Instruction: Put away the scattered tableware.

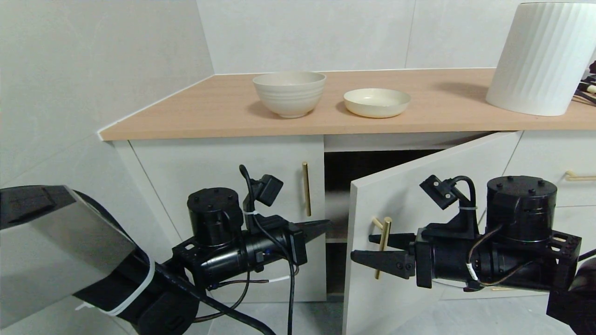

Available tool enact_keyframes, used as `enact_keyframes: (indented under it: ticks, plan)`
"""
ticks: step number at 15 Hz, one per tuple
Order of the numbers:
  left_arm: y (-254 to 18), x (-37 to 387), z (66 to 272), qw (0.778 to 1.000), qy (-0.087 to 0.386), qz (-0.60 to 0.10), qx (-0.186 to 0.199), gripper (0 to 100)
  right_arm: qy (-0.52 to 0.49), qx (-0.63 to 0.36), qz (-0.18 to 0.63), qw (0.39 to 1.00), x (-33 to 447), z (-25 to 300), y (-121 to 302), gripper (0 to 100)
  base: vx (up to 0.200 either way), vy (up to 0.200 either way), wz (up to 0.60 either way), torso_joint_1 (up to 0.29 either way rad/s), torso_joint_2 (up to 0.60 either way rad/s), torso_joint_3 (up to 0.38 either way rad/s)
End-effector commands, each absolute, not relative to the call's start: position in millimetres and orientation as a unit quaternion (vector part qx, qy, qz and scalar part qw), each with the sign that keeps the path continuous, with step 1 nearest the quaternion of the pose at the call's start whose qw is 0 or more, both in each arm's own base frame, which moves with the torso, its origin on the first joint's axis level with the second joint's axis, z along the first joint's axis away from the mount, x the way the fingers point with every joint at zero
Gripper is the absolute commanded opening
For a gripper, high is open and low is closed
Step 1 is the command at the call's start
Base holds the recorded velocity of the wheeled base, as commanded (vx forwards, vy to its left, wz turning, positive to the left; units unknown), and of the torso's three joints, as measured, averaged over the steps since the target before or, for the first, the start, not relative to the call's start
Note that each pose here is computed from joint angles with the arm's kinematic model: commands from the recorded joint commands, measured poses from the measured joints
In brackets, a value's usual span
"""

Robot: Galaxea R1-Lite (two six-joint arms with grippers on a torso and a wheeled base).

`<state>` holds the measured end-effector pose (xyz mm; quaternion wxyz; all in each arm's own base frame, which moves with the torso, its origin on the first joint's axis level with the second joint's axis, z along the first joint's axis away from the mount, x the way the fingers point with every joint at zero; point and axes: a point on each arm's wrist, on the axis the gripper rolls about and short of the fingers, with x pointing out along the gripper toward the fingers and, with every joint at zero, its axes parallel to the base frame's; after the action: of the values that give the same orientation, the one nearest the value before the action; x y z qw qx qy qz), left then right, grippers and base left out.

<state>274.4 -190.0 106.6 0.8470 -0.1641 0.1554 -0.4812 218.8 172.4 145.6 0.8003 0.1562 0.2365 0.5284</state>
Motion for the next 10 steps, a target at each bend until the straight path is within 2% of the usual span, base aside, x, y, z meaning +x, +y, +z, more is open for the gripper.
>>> enact_keyframes:
  ticks: [1, 5, 7, 8, 10]
  plan:
    - [-189.2, 273.6, 112.5, 0.848, 0.146, -0.482, -0.166, 0, 0.239, 0.156, 0.528, 0.800, 219.0, 144.2, 172.7, 100, 0.000, 0.000, 0.00, 0.000, 0.00, 0.000]
    - [-204.1, 294.8, 128.5, 0.848, 0.110, -0.490, -0.167, 0, 0.238, 0.156, 0.526, 0.801, 220.8, 142.7, 173.3, 100, 0.000, 0.000, 0.00, 0.000, 0.00, 0.000]
    - [-207.1, 300.6, 110.6, 0.849, 0.134, -0.483, -0.166, 0, 0.228, 0.157, 0.529, 0.802, 219.4, 144.1, 172.4, 100, 0.000, 0.000, 0.00, 0.000, 0.00, 0.000]
    - [-208.9, 302.6, 106.2, 0.850, 0.131, -0.482, -0.167, 0, 0.222, 0.157, 0.530, 0.803, 219.3, 145.3, 172.3, 100, 0.000, 0.000, 0.00, 0.000, 0.00, 0.000]
    - [-218.3, 296.8, 107.6, 0.846, 0.120, -0.491, -0.167, 0, 0.225, 0.156, 0.530, 0.802, 217.9, 142.5, 171.3, 100, 0.000, 0.000, 0.00, 0.000, 0.00, 0.000]
